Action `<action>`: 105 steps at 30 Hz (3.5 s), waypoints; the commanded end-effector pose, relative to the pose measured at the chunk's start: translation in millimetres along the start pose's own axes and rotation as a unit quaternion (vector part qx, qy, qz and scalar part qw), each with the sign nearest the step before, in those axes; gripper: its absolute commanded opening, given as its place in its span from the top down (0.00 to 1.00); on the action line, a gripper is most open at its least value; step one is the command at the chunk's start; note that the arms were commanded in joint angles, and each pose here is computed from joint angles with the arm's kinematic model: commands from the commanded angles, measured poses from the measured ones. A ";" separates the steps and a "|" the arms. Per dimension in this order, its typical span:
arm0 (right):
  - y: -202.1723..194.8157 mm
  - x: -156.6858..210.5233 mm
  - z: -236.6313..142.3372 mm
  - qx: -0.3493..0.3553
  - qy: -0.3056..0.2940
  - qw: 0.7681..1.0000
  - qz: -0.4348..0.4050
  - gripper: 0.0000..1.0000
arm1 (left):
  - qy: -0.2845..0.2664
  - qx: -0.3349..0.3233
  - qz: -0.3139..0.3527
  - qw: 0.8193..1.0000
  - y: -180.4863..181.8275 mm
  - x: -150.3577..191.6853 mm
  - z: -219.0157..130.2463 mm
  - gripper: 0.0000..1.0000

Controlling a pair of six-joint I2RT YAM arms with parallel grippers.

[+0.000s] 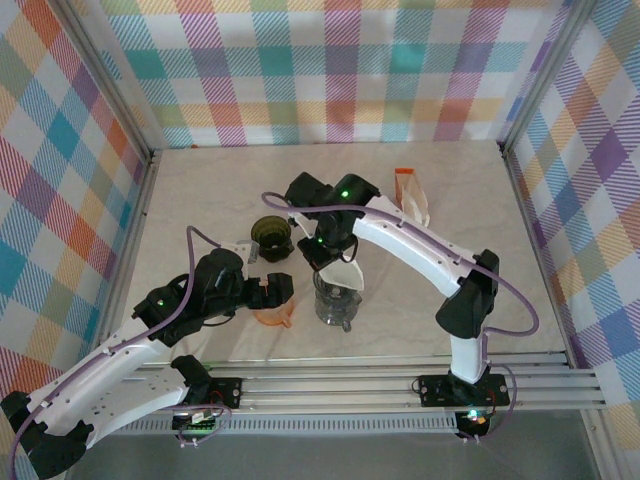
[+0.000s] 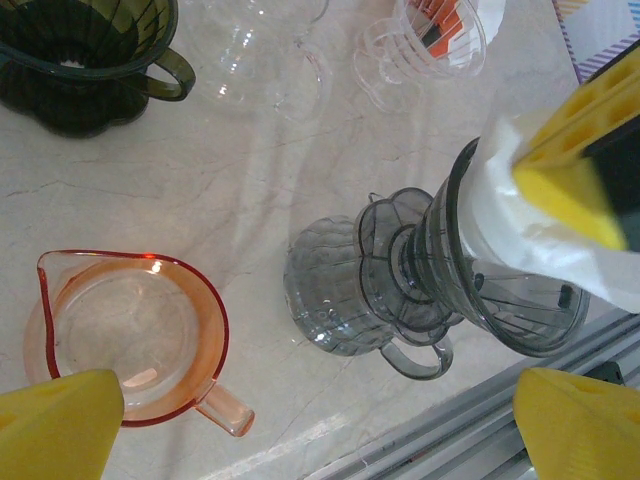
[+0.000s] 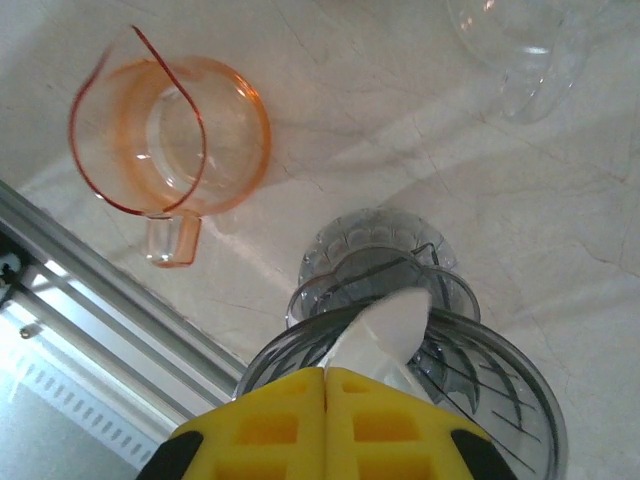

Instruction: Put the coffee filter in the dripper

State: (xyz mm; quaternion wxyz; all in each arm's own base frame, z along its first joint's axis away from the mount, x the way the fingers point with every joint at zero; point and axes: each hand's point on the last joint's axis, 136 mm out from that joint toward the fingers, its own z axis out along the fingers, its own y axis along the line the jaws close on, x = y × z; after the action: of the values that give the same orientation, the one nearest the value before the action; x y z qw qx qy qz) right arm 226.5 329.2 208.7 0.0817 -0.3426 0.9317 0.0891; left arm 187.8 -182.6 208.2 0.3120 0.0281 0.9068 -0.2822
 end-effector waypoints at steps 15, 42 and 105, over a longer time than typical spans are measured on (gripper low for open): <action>3.4 -10.5 -68.4 -0.043 -0.191 0.980 0.043 0.42 | -0.007 0.030 -0.024 0.999 -6.2 3.2 -6.3 0.00; -46.8 26.8 -21.4 0.079 -0.179 0.980 0.039 1.00 | 0.038 0.063 -0.032 0.997 -59.1 -26.9 45.1 0.22; -56.3 48.9 65.1 0.049 -0.063 0.992 0.093 0.36 | 0.097 0.066 -0.055 0.992 -48.0 10.7 84.3 0.45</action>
State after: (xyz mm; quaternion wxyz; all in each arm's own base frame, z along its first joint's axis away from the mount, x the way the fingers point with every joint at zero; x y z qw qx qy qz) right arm 231.7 269.7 135.5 0.1559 -0.2547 0.9520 0.0669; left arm 220.5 -263.6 172.6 0.2116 0.0207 0.9147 -0.3438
